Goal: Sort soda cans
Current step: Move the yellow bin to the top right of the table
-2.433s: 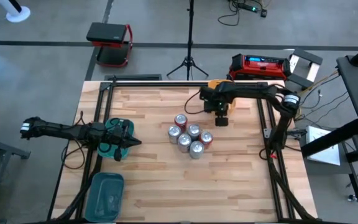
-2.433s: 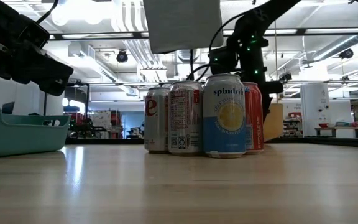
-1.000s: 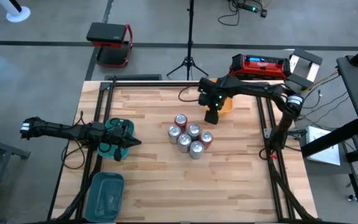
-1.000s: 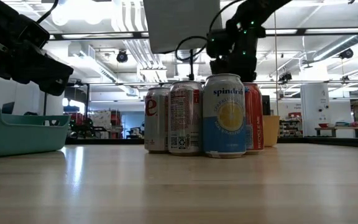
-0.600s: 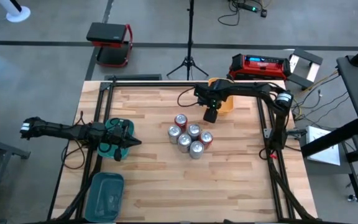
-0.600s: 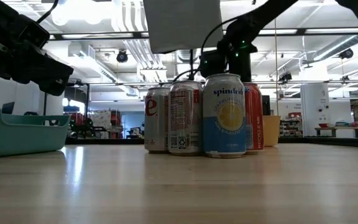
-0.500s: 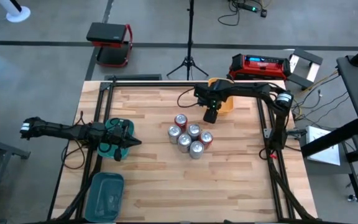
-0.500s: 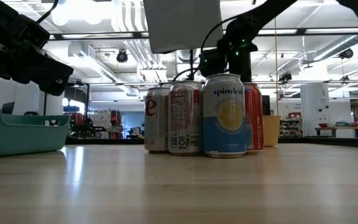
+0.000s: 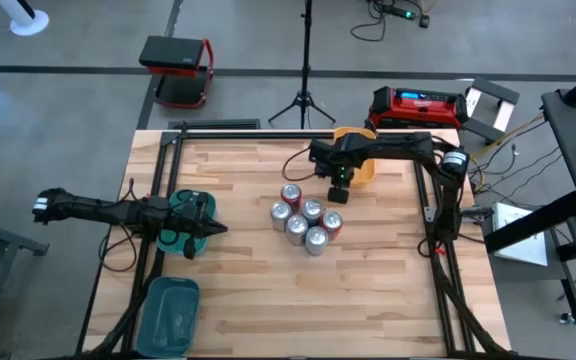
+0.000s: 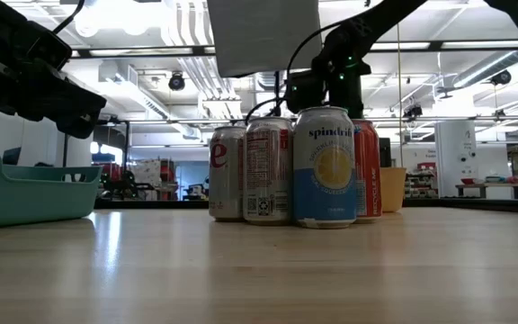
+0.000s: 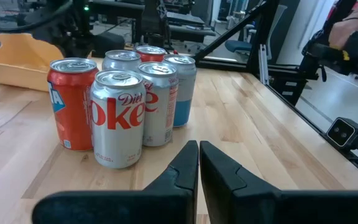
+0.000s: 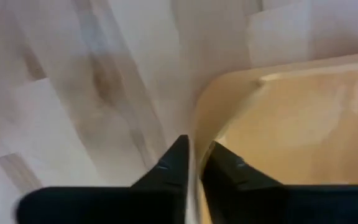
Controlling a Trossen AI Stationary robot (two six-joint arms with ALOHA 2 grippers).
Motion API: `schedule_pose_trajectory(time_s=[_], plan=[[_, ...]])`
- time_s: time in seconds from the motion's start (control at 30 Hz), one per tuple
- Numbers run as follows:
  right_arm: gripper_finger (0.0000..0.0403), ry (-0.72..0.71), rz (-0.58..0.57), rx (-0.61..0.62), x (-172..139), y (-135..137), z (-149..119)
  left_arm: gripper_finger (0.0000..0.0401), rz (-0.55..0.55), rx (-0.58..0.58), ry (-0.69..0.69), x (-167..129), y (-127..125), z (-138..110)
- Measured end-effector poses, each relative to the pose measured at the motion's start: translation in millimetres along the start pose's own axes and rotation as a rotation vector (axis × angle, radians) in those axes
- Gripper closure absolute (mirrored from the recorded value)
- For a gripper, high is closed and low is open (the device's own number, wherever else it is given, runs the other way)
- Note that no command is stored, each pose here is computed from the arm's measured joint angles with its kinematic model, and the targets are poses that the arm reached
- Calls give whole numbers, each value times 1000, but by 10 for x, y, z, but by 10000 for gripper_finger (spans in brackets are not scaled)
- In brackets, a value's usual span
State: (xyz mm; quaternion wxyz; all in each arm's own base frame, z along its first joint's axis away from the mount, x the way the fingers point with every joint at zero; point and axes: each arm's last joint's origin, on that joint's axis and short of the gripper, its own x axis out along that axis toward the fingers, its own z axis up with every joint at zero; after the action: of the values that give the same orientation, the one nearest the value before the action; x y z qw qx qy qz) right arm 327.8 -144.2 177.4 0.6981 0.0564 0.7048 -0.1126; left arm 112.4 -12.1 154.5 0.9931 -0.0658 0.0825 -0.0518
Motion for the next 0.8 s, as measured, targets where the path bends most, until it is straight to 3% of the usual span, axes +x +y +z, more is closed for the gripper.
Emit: schedule_pose_trajectory(time_s=[0.23,0.37,0.8], plan=[[393,-22,-12,-132,-28,266,50,401,0,0,0,0,0,-1],[392,-22,-93,-179,-33,280,65,401,-1,0,0,0,0,0],[390,-128,-99,-151,-189,103,198,401,0,0,0,0,0,-1]])
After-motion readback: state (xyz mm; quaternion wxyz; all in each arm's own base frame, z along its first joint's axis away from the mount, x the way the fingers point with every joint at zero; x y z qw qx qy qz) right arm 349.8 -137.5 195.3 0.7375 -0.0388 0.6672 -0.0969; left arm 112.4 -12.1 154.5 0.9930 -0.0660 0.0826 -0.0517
